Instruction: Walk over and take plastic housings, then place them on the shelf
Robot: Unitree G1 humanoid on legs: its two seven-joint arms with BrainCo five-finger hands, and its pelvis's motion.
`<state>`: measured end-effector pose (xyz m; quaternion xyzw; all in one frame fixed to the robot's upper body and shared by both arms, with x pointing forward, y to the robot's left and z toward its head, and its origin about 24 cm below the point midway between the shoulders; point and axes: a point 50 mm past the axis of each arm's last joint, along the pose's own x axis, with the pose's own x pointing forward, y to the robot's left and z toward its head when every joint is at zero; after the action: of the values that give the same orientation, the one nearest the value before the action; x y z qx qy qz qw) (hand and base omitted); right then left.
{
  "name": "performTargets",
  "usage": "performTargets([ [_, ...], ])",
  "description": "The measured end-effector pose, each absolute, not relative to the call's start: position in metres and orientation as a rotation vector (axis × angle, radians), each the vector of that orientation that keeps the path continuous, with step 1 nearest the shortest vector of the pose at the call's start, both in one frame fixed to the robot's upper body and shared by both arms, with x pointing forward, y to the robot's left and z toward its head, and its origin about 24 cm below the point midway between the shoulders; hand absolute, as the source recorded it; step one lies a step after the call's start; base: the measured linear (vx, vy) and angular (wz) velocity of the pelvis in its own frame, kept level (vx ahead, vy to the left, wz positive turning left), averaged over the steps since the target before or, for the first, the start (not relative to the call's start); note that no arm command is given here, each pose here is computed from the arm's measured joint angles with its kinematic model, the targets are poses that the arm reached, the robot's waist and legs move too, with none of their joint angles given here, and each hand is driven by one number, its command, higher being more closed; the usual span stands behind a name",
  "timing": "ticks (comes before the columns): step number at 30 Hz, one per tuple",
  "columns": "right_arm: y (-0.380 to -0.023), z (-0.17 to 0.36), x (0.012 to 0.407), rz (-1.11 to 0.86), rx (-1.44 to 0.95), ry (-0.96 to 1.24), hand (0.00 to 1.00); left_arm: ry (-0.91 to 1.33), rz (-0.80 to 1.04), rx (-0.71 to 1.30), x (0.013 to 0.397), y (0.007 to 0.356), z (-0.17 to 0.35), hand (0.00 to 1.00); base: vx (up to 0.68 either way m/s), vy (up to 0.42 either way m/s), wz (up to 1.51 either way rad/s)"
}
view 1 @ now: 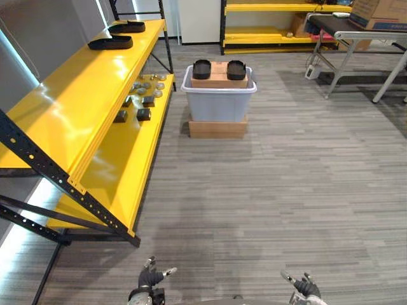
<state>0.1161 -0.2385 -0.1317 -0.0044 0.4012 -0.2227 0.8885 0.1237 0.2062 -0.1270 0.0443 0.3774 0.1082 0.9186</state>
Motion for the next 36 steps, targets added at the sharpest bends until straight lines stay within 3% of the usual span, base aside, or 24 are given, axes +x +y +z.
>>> performTargets([
  [10,-0.247,-0.126,0.123,-0.407,-0.095,0.809,0.0,0.737,0.233,0.127,0.129,0.214,-0.12,0.0,0.03,-0.001,0.0],
  [25,-0.246,-0.119,0.144,-0.481,0.0,0.756,0.0,0.68,0.357,0.096,0.131,0.229,-0.11,0.0,0.01,0.024,-0.19],
  [36,-0.246,-0.111,0.161,-0.444,-0.044,0.72,0.0,0.604,0.356,0.072,0.162,0.221,-0.1,0.0,0.41,-0.093,0.16],
])
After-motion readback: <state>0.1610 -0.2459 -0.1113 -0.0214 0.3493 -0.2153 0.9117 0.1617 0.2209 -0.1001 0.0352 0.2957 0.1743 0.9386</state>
